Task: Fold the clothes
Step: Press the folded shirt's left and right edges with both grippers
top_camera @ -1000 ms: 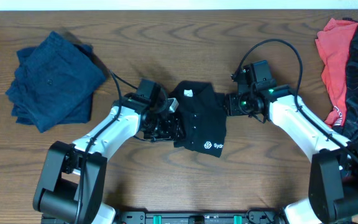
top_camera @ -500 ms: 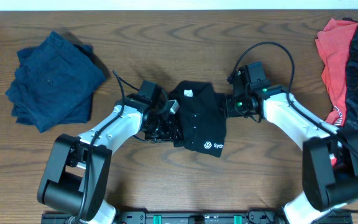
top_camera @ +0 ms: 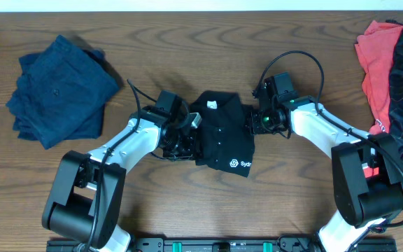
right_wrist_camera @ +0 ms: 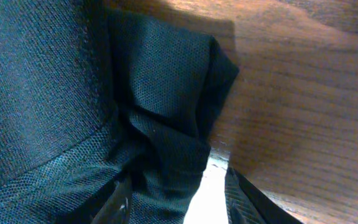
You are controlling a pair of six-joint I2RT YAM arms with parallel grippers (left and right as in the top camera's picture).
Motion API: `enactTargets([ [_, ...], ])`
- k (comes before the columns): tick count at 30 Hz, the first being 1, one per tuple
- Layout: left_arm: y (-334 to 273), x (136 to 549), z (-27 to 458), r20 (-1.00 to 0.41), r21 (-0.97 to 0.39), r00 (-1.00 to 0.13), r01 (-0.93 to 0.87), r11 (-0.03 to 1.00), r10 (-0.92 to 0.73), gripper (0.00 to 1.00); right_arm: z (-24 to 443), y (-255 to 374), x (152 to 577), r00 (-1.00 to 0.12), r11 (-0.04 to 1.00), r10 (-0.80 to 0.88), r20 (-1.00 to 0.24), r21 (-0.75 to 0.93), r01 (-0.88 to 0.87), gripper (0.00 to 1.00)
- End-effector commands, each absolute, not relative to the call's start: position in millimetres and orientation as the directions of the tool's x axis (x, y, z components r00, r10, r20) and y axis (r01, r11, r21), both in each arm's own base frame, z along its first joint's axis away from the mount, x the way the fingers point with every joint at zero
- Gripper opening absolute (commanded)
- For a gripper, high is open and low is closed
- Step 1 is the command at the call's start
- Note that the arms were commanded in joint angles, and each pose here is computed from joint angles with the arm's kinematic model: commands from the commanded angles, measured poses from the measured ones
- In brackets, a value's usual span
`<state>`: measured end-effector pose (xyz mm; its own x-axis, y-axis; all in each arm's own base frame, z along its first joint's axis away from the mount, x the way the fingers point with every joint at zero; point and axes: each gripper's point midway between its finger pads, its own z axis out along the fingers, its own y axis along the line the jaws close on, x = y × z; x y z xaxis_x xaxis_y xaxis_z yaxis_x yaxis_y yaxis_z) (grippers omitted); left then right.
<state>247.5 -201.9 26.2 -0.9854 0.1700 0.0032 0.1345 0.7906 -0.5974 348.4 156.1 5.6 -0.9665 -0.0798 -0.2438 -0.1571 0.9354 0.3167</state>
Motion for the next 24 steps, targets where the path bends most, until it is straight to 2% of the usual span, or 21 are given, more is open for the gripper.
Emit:
enactTargets([
  [1,-200.8,237.6,19.4,0.030,-0.600,-0.982,0.130,0.789,0.185,0.15,4.3,160.5,346.1,-0.966,0.931,-0.096,-0.239,0.322,-0.172,0.47],
  [2,-200.8,237.6,19.5,0.030,-0.601,-0.982,0.130,0.789,0.185,0.34,4.3,160.5,346.1,-0.966,0.931,-0.096,-0.239,0.322,-0.172,0.47],
  [3,-200.8,237.5,19.4,0.031,-0.601,-0.982,0.130,0.789,0.185,0.48,4.3,160.4,346.1,-0.966,0.931,-0.096,-0.240,0.322,-0.172,0.47],
  [4,-200.9,237.3,19.6,0.032,-0.601,-0.982,0.129,0.788,0.185,0.56,4.3,160.4,346.1,-0.966,0.931,-0.096,-0.240,0.322,-0.172,0.47],
  [7,-201.3,235.8,20.1,0.045,-0.605,-0.983,0.114,0.788,0.177,0.59,4.2,160.3,345.8,-0.967,0.931,-0.096,-0.238,0.322,-0.172,0.47],
  [10,-204.1,234.3,22.5,0.049,-0.623,-0.982,0.111,0.774,0.181,0.57,4.2,160.3,345.8,-0.967,0.931,-0.096,-0.238,0.322,-0.172,0.46],
  [14,-205.6,234.6,23.7,0.047,-0.631,-0.982,0.112,0.768,0.182,0.43,4.2,160.4,345.9,-0.966,0.931,-0.096,-0.239,0.322,-0.172,0.46],
  [20,-214.8,226.3,23.6,0.047,-0.631,-0.974,0.143,0.763,0.221,0.40,4.2,160.3,346.0,-0.966,0.931,-0.095,-0.239,0.322,-0.171,0.46],
  [22,-220.0,222.3,23.7,0.043,-0.631,-0.969,0.162,0.759,0.243,0.33,4.2,160.3,346.0,-0.966,0.931,-0.096,-0.239,0.322,-0.172,0.46],
  [24,-224.7,218.7,23.8,0.039,-0.632,-0.964,0.179,0.754,0.262,0.19,4.2,160.3,345.9,-0.966,0.931,-0.095,-0.238,0.322,-0.171,0.46],
])
